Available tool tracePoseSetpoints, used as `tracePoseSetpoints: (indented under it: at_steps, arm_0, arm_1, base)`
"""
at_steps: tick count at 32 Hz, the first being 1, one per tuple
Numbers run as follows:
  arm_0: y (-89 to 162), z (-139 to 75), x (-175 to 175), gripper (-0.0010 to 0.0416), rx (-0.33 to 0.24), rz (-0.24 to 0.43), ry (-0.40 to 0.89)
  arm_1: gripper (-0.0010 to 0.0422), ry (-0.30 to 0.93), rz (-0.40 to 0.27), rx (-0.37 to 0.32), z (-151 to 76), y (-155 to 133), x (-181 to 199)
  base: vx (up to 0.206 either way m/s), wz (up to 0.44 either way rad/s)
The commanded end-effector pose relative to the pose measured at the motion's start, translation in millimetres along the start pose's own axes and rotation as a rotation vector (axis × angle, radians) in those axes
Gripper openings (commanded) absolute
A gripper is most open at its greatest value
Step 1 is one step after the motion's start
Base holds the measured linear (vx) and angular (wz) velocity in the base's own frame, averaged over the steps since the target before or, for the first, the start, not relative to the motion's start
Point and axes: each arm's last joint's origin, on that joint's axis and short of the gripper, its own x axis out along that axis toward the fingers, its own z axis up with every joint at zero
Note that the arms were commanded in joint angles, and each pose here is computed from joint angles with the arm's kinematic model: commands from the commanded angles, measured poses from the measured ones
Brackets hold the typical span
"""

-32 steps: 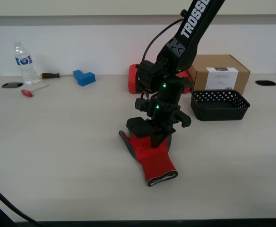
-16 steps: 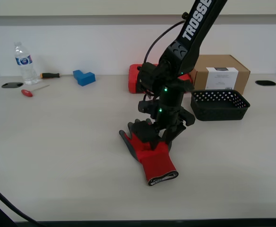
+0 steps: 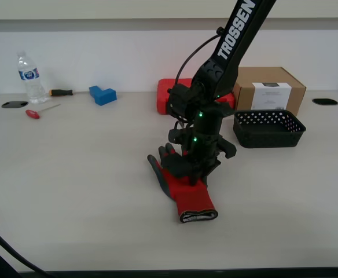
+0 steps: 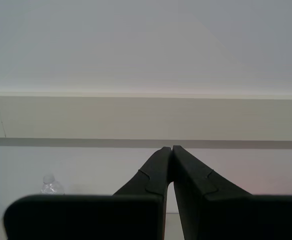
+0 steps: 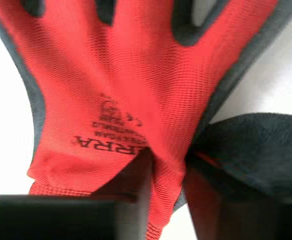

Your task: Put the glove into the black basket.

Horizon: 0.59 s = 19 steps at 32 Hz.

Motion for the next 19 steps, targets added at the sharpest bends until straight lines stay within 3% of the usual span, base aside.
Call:
tracePoseSetpoints:
  at_steps: [1, 7, 13, 15, 19]
  arm_0:
    - [1.4, -0.8, 2.6, -0.0006, -0.003, 0.044, 0.002]
    - [6.9, 12.0, -24.9, -0.0002, -0.021, 0.048, -0.093]
    - [12.9, 30.1, -91.4, -0.0002, -0.027, -0.041, -0.29]
    - [6.7, 30.8, -129.9, -0.0002, -0.004, -0.071, -0.382]
    - [-11.4, 24.2, -165.5, -0.0002, 0.055, -0.103, -0.481]
  arm_1:
    - [0.0, -0.006, 0.0, 0.0, 0.6, -0.1, 0.1]
    - [0.0, -0.006, 0.001, 0.0, 0.6, 0.0, 0.1]
    - [0.0, -0.006, 0.0, 0.0, 0.8, 0.0, 0.2]
    - [0.0, -0.005, 0.0, 0.0, 0.7, 0.0, 0.2]
    - [0.0, -0.005, 0.0, 0.0, 0.6, 0.0, 0.1]
  base:
    - [0.0, 0.0]
    - [0.0, 0.0]
    - [0.0, 0.0]
    - [0.0, 0.0]
    - [0.0, 0.0]
